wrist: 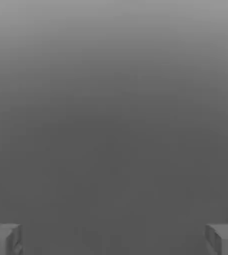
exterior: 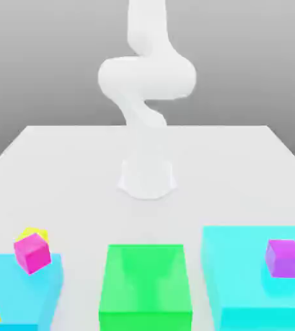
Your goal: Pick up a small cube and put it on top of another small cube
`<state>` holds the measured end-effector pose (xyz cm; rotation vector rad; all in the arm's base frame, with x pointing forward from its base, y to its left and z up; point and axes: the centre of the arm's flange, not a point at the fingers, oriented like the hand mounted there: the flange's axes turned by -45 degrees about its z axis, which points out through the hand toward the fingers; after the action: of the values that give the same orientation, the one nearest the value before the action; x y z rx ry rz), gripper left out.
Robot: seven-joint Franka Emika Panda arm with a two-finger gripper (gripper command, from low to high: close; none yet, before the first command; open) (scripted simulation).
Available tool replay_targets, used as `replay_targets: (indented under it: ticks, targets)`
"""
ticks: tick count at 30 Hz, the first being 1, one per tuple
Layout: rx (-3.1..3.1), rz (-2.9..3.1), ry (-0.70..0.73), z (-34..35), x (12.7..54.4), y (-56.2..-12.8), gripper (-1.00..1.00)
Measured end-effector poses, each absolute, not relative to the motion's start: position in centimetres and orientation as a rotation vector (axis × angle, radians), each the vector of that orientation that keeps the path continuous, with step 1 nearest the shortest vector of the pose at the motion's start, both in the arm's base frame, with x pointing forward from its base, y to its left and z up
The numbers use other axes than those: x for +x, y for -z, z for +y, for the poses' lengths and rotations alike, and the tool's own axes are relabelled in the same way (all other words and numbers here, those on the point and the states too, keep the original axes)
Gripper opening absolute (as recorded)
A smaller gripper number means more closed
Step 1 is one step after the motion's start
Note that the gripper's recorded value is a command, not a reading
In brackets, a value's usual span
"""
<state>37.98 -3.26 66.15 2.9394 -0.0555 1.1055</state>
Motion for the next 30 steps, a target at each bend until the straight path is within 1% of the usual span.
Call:
replay_targets:
  ticks: [2,5,7,10,12,15,18,21,24,29,30]
  targets:
    - [2.972,-0.089,-0.997,-6.3,40.3,-61.4,0.00]
    - [3.012,-0.140,-0.846,-10.5,42.2,-54.5,0.00]
    - [3.035,-0.175,-0.746,-13.1,42.6,-49.9,0.00]
    - [3.063,-0.231,-0.597,-16.9,42.1,-42.9,0.00]
    - [3.079,-0.270,-0.496,-19.2,41.0,-38.4,0.00]
    - [3.095,-0.329,-0.343,-22.2,38.3,-31.8,0.00]
    - [3.101,-0.414,-0.188,-25.1,34.0,-25.8,0.00]
    - [3.104,-0.459,-0.042,-26.4,29.8,-20.7,0.00]
    - [3.099,-0.454,-0.002,-26.7,28.9,-17.8,0.00]
    - [3.103,-0.454,0.003,-26.6,28.7,-13.7,0.00]
    - [3.105,-0.455,0.002,-26.5,28.7,-13.1,-1.00]
